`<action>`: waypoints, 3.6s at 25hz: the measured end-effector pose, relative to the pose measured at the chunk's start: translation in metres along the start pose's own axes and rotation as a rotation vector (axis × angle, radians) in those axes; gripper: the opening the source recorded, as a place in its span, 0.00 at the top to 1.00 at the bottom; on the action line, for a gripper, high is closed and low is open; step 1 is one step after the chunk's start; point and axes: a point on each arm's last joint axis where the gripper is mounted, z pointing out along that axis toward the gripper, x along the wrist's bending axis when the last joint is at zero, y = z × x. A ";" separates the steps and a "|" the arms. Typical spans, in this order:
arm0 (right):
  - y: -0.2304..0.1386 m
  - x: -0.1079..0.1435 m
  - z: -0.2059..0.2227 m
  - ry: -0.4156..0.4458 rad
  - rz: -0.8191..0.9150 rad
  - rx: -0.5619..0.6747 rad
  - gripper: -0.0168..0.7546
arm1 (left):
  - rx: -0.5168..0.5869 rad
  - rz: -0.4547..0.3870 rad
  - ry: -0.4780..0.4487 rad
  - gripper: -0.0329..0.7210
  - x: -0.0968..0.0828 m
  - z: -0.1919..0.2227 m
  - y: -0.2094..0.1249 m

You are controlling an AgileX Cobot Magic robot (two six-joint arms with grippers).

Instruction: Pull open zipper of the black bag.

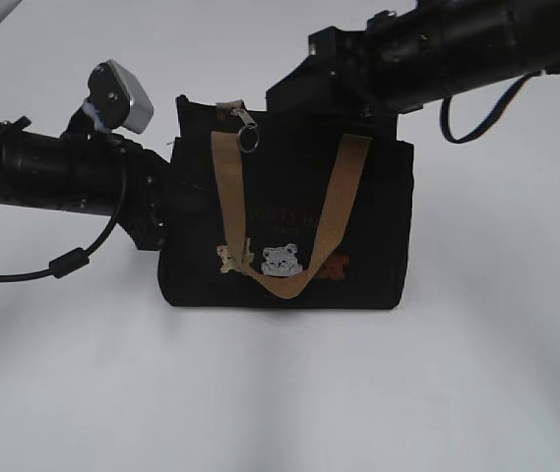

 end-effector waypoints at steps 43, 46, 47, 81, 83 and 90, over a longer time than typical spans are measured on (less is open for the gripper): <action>0.018 -0.028 0.068 -0.024 0.244 0.144 0.98 | 0.001 -0.005 -0.001 0.87 0.000 0.001 -0.001; 0.026 -0.043 0.038 -0.055 0.231 0.179 0.98 | 0.000 -0.003 -0.001 0.87 0.000 0.001 0.000; 0.029 -0.048 0.027 -0.067 0.222 0.195 0.98 | 0.000 -0.003 -0.001 0.87 0.000 0.001 0.000; -0.062 -0.005 -0.140 -0.481 0.138 0.545 0.47 | 0.124 -0.697 0.295 0.54 -0.041 -0.117 0.036; -0.086 0.001 -0.153 -0.506 0.121 0.547 0.47 | 0.126 -0.696 0.307 0.54 -0.053 -0.131 0.035; -0.159 0.037 -0.205 -0.579 -0.016 0.381 0.49 | 0.132 -0.708 0.346 0.55 -0.103 -0.195 0.041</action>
